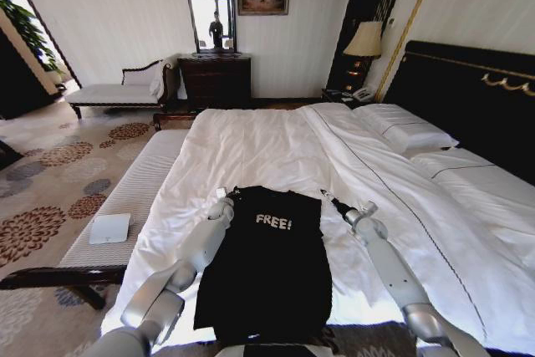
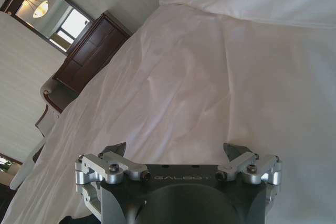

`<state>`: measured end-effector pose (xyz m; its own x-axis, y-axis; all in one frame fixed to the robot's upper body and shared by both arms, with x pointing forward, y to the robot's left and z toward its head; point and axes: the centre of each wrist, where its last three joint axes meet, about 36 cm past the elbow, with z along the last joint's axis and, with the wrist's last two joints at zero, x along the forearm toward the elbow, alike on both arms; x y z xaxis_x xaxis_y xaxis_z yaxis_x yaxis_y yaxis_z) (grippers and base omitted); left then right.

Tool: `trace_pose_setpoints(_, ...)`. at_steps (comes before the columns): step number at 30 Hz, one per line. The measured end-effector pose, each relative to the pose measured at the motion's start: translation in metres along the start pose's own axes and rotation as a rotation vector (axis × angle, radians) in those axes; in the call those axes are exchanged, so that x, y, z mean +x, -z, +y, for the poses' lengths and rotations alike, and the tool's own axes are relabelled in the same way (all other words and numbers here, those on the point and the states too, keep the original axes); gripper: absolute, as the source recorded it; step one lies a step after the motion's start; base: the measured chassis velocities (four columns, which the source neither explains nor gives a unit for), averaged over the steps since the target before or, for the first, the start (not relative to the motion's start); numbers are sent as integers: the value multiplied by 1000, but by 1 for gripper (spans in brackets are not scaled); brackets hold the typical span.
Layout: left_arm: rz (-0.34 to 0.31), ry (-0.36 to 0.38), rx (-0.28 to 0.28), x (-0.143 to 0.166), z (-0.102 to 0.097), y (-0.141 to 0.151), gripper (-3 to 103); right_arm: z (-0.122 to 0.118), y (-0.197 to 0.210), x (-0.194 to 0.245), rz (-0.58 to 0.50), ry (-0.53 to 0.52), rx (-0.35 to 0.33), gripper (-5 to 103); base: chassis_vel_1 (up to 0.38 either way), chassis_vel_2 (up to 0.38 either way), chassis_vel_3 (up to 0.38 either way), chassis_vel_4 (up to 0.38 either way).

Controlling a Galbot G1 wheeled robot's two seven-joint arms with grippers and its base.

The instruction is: Fold the clothes on the bed.

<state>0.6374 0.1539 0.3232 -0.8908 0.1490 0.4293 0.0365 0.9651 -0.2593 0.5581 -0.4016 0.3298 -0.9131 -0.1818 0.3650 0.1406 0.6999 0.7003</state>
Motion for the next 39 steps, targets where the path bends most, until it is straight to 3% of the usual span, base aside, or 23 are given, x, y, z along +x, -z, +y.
trace_pose_setpoints(17, 1, 8, -2, 0, 1, 1, 2, 1, -25, -12, 38, -4, -37, 102, 0, 0, 0, 0)
trace_pose_setpoints(23, 0, 4, 0, -1, -2, 2, 2, -4, -28, -10, 50, -17, -30, 96, 0, 0, 0, 0)
trace_pose_setpoints(28, 4, 1, 0, -2, -3, 1, 2, -7, -31, -13, 60, -27, -29, 74, 0, 0, 0, 0)
trace_pose_setpoints(30, 5, 1, 0, -2, -3, 1, 2, -7, -31, -13, 61, -27, -29, 74, 0, 0, 0, 0)
trace_pose_setpoints(32, 6, 0, -1, -2, -2, 0, 2, -6, -32, -14, 63, -27, -32, 58, 0, 0, 0, 0)
trace_pose_setpoints(36, 5, -1, -1, -2, -3, 1, 2, -7, -32, -14, 65, -27, -32, 52, 0, 0, 0, 0)
trace_pose_setpoints(39, 6, -2, -1, -2, -3, 1, 2, -7, -33, -14, 67, -28, -30, 37, 0, 0, 0, 0)
